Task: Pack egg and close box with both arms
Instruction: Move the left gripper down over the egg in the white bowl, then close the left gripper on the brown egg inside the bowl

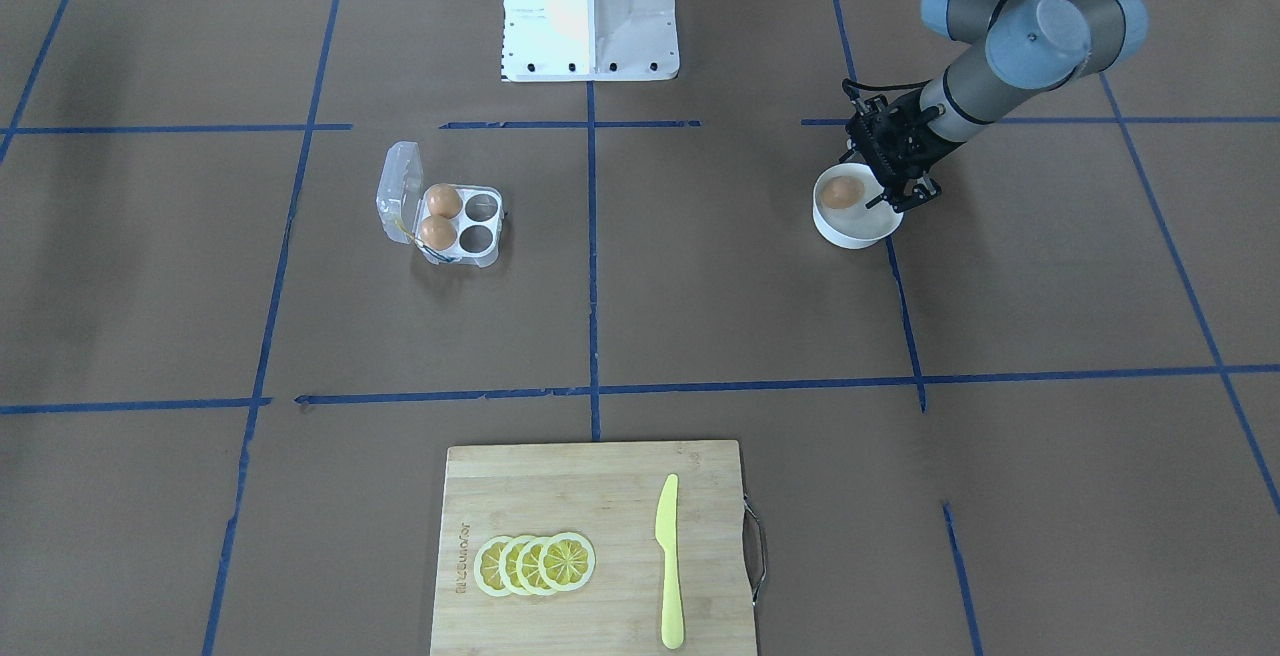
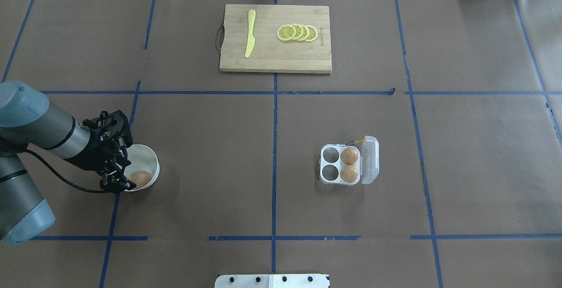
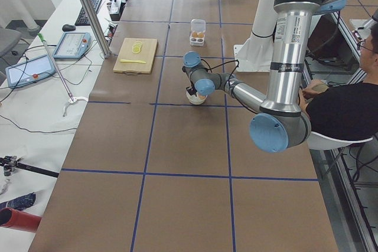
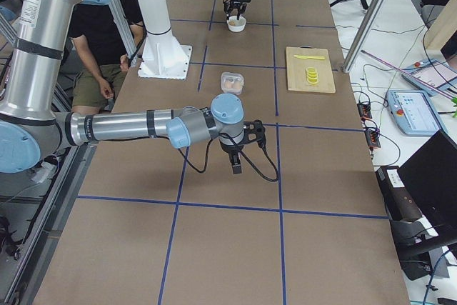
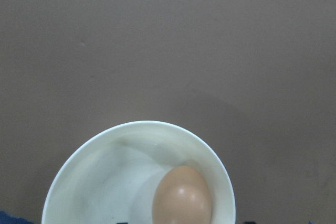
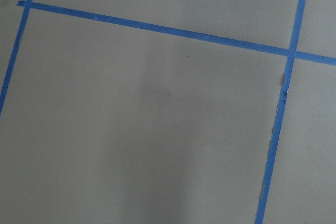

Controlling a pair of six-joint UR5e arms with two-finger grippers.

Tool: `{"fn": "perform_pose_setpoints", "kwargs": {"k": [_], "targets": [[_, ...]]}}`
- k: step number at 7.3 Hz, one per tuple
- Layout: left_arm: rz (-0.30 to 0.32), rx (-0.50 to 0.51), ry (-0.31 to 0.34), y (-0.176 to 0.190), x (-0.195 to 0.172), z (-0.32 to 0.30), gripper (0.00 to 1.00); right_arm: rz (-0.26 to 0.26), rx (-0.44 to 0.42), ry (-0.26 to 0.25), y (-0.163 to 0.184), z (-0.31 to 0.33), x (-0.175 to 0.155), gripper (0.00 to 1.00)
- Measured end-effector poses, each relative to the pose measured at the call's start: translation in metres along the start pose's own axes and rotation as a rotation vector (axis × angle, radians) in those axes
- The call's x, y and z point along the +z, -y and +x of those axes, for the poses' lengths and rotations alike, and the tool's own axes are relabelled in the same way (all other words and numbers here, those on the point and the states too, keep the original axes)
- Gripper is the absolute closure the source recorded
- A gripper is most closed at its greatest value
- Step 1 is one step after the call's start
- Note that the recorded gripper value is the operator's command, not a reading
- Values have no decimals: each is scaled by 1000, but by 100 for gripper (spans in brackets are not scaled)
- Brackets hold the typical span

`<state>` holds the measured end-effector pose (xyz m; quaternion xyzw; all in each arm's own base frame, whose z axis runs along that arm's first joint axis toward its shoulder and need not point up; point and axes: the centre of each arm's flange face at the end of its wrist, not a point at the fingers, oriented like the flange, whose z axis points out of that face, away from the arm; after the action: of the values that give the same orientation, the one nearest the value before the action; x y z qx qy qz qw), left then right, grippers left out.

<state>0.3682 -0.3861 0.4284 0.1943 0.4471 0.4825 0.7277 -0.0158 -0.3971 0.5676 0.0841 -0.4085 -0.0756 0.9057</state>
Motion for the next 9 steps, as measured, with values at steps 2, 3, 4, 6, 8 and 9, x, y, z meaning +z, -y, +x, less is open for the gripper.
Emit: {"fn": "perform_pose_setpoints", "kwargs": {"k": [2,3,4,6,8,9], "targets": [[-1,4,1,5,2,-1,32,0,-1,0,0,0,0,0],[-4,3,2,5,4,-3,32,0,-1,0,0,0,0,0],[-6,2,2,5,5,-3,32,-1,-1,0,0,0,0,0],[-9,0,3,5,7,-4,32,-2,0,0,0,1,1,0],[-12,-1,3,5,9,-5,33,-3,0,0,0,1,1,0],[-14,-1,2,6,11,-6,34,-4,0,0,0,1,1,0]]}}
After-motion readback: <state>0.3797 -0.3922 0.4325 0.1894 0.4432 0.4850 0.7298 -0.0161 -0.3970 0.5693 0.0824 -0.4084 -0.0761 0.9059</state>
